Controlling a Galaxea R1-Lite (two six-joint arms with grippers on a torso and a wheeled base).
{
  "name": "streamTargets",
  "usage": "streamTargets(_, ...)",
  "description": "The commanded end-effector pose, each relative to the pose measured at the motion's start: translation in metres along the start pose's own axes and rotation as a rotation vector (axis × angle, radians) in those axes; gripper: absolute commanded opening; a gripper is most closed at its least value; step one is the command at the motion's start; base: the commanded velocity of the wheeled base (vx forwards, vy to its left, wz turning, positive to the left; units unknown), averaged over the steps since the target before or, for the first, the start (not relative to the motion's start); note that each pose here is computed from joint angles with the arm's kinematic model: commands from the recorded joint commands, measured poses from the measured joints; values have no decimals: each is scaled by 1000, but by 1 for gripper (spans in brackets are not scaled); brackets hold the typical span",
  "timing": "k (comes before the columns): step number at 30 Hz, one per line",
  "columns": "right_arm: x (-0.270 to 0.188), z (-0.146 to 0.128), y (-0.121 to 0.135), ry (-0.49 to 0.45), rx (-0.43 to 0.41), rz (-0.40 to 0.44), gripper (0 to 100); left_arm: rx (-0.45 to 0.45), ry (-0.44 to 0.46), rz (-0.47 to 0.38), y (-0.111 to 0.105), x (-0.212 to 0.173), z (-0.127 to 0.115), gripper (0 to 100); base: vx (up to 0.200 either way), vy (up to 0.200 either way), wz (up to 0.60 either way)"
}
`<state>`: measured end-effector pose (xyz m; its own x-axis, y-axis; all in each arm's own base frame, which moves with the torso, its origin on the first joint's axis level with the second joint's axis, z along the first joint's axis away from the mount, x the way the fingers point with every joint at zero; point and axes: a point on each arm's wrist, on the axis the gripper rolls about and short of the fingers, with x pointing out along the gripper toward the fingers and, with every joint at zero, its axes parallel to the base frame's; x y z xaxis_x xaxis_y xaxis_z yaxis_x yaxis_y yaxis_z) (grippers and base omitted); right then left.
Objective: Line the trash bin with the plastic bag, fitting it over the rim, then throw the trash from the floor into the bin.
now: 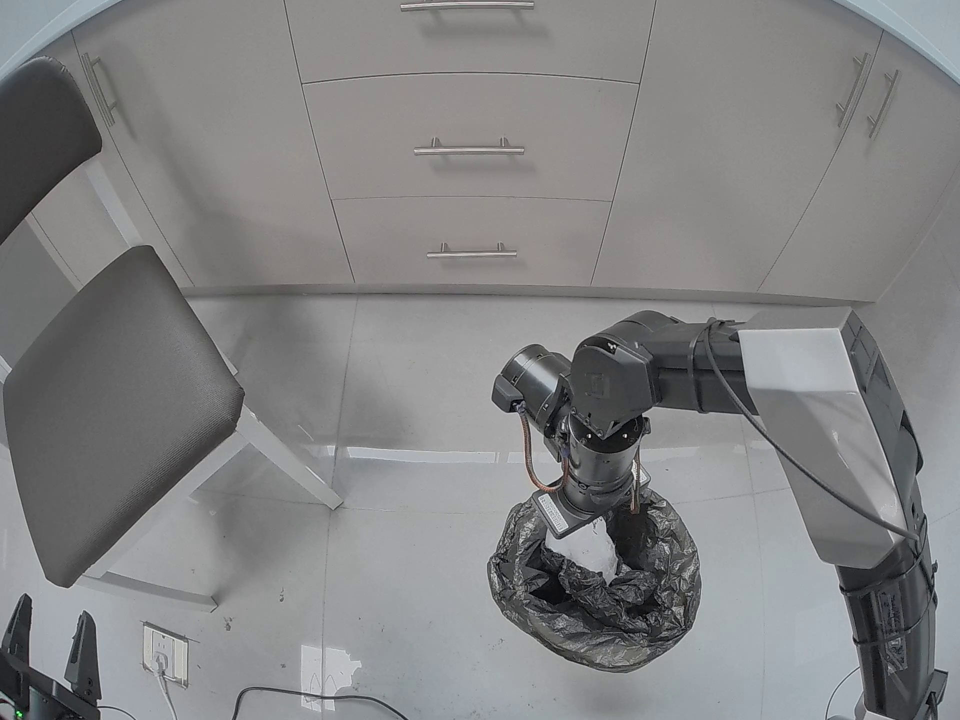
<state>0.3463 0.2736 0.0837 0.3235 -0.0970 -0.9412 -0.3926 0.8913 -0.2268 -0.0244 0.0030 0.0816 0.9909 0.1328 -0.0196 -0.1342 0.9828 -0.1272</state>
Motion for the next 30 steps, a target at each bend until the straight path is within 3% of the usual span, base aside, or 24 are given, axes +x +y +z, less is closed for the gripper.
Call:
streamTargets(1, 9, 0, -1, 16, 5, -4, 0, -2, -15, -2, 0, -1, 0, 100, 0, 0, 0)
streamTargets(12, 46, -2, 3, 87, 14, -17, 0, -2, -15, -2, 0, -1, 0, 100, 0, 0, 0)
streamTargets(30, 114, -1, 9, 86, 52, -20, 0, -2, -15, -2, 0, -1, 0, 100, 0, 0, 0)
